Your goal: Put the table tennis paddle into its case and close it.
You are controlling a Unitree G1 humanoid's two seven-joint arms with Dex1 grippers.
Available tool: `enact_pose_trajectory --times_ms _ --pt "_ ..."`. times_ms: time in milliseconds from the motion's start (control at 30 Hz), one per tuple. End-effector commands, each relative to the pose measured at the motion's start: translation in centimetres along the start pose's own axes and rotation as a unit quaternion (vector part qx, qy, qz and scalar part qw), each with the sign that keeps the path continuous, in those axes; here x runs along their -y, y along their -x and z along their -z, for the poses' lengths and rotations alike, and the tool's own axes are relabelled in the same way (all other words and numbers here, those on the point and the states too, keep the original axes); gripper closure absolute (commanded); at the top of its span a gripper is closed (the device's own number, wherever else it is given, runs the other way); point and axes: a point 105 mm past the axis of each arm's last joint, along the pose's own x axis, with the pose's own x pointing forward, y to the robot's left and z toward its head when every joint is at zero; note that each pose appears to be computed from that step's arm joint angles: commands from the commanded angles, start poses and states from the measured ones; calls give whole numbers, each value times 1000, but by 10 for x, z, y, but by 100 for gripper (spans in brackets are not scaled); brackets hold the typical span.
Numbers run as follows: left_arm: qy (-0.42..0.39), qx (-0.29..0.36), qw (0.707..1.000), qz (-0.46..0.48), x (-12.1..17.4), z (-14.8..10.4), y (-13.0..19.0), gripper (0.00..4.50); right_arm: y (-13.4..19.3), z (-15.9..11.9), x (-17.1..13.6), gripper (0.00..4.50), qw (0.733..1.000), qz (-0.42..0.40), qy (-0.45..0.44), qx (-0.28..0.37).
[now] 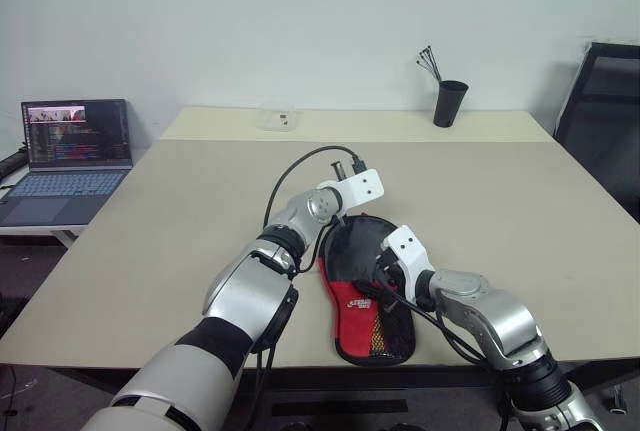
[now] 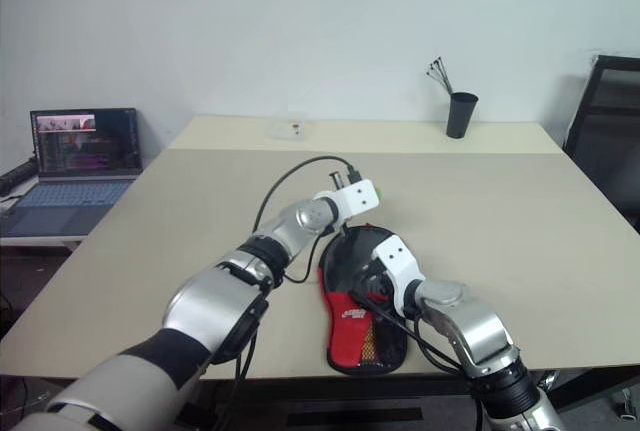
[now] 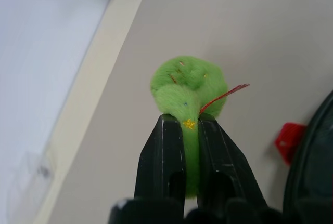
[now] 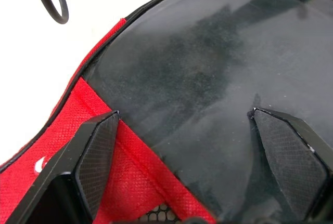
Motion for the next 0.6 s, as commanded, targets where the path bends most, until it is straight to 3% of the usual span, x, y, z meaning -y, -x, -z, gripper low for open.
enact_pose_trajectory --times_ms 33,233,433,600 --pt "-62 67 996 -22 -17 -49 -4 449 -5 42 -14 0 996 -25 -42 -79" --pt "-81 141 987 11 7 -96 -8 449 -5 44 -16 0 995 -25 -45 -80" --pt "-81 199 975 62 35 -125 -7 449 -7 43 -16 0 996 -25 -46 -77" --pt "-61 214 968 120 56 -126 -4 449 -8 42 -16 0 996 -24 -46 -74"
